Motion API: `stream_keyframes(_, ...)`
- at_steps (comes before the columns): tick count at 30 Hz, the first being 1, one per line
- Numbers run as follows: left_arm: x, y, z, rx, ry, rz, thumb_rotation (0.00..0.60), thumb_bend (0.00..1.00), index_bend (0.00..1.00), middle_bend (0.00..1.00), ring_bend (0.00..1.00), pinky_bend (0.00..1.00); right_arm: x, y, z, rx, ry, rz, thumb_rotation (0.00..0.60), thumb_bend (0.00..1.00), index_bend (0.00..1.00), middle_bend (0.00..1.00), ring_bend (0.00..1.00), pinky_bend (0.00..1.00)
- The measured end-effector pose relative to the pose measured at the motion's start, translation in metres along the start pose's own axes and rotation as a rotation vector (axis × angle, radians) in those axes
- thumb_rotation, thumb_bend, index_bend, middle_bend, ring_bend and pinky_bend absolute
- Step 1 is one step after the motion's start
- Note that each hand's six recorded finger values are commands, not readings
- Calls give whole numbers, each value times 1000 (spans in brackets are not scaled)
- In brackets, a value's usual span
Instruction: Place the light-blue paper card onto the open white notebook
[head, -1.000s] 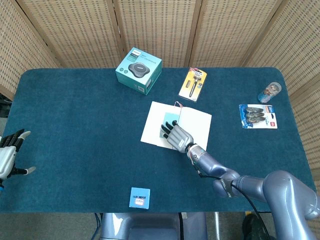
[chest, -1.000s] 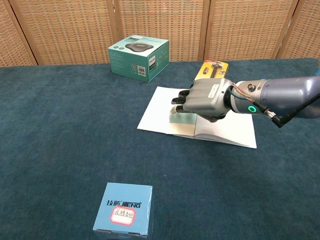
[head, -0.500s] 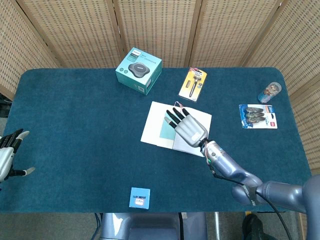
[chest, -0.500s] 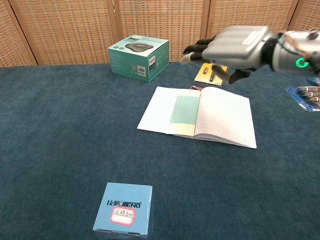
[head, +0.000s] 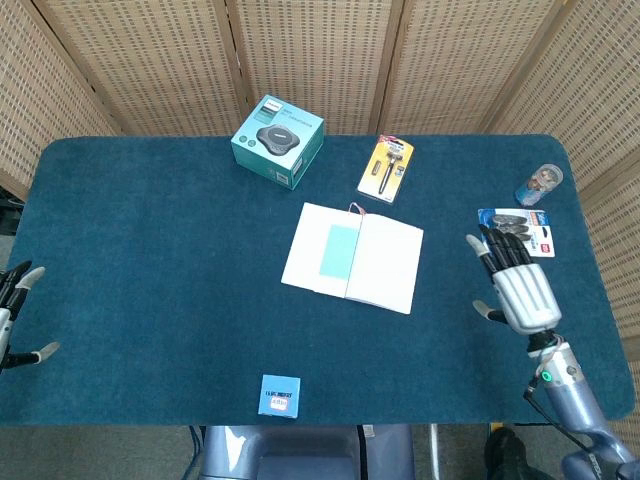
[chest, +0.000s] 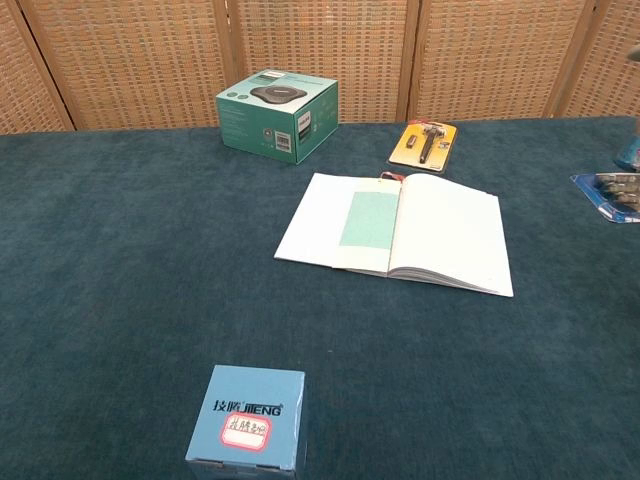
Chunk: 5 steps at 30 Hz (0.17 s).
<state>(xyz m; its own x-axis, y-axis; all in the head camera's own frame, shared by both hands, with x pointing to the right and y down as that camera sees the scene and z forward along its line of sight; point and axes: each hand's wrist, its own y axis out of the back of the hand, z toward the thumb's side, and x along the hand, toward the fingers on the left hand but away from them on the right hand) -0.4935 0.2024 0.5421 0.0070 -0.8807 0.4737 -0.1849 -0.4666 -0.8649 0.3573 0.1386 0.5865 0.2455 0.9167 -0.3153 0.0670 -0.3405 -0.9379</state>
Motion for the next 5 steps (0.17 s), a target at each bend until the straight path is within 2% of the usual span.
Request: stream_keyframes(5, -14, 4, 4, 4, -26, 40, 600, 0, 0, 0, 0, 0, 57, 5, -34, -109, -92, -66, 600, 0, 0, 0, 0, 66)
